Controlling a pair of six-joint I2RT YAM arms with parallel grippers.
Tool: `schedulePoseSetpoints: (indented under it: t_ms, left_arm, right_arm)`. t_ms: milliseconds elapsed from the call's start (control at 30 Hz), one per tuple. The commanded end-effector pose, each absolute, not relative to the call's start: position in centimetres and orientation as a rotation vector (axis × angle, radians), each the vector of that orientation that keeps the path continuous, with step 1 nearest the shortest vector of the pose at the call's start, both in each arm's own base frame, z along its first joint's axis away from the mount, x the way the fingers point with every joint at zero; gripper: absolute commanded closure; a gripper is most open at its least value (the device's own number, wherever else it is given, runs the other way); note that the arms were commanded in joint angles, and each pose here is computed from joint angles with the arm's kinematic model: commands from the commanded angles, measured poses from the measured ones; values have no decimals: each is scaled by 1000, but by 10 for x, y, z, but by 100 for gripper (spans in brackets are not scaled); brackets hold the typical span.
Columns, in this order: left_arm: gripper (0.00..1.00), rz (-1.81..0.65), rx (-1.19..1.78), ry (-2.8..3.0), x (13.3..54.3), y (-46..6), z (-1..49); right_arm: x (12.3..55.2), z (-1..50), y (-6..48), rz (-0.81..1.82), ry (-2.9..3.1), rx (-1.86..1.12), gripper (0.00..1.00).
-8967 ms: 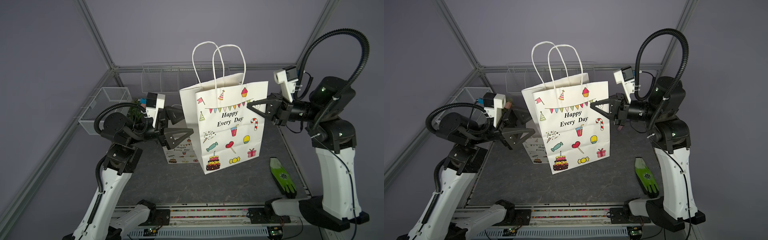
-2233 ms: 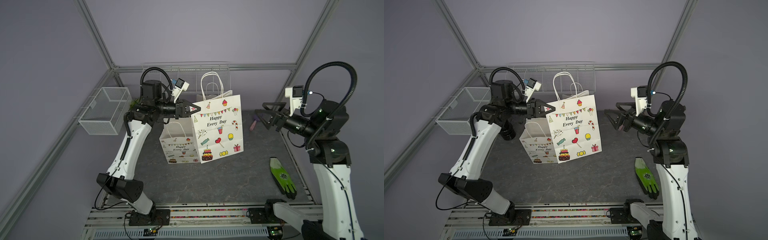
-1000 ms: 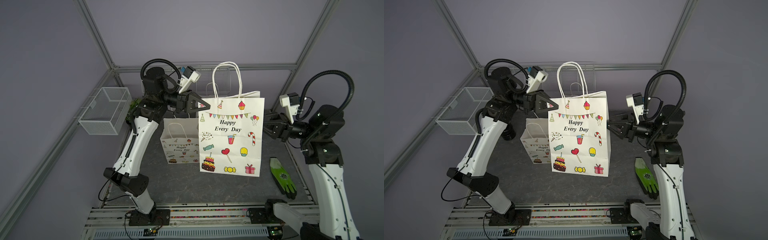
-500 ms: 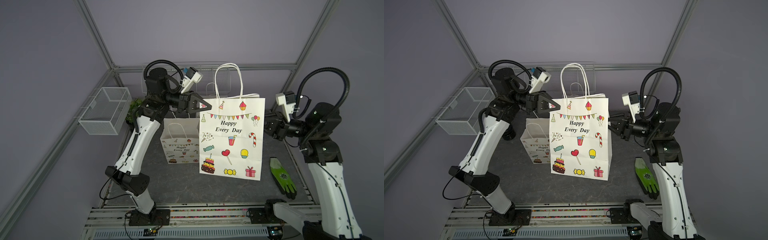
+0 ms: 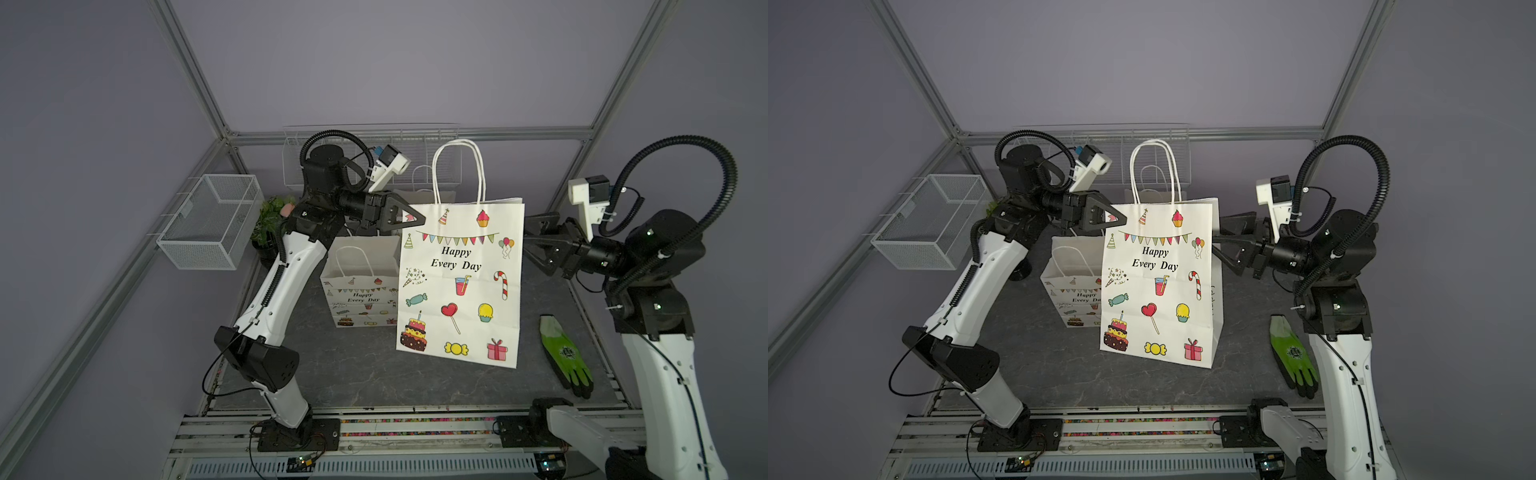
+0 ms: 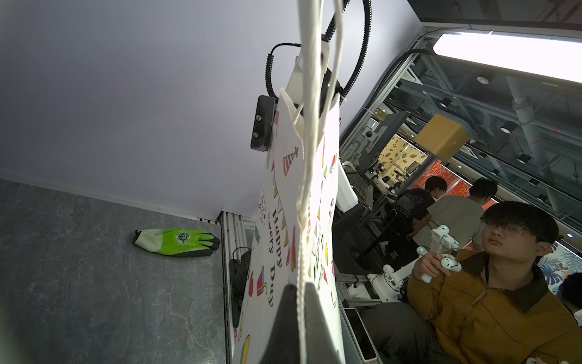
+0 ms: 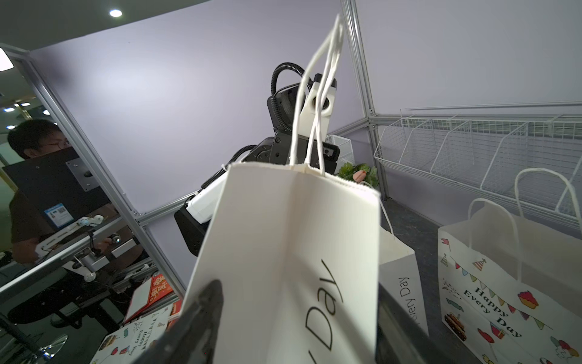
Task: Put away the paper bag
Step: Press the paper bag.
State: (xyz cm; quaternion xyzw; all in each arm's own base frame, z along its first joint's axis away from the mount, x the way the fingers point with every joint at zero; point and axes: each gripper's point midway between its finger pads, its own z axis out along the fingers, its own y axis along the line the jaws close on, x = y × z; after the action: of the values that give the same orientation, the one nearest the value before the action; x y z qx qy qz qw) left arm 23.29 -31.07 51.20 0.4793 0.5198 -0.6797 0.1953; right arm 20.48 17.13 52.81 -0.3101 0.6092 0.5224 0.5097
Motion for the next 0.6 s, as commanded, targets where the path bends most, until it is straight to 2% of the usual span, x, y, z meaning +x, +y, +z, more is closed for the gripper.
schedulePoseSetpoints:
  t_ms: [0,100,167,200,300,367,467,567]
  left_arm:
    - [100,-1895,1366,1428,223,-308,521]
    - [100,-1895,1367,1427,222,-309,522]
    - [100,-1895,1364,1429,222,-309,521]
    - [100,-1896,1361,1432,222,-309,521]
    - [100,-1893,1349,1439,223,-309,522]
    - [100,-1891,1337,1447,226,-310,522]
    - [100,-1895,1329,1455,228,-310,525]
    - [100,-1895,1328,1455,230,-311,526]
  right_arm:
    - [204,530,175,1289,1453,-765,40]
    - [208,527,176,1287,1466,-754,57]
    - [212,525,174,1261,1485,-730,58]
    - [214,522,172,1230,1505,-716,55]
    - [218,516,158,1070,1586,-635,22]
    - [215,517,147,999,1610,-588,9]
    - [205,525,135,936,1614,-533,0]
    - [191,540,137,958,1574,-539,1]
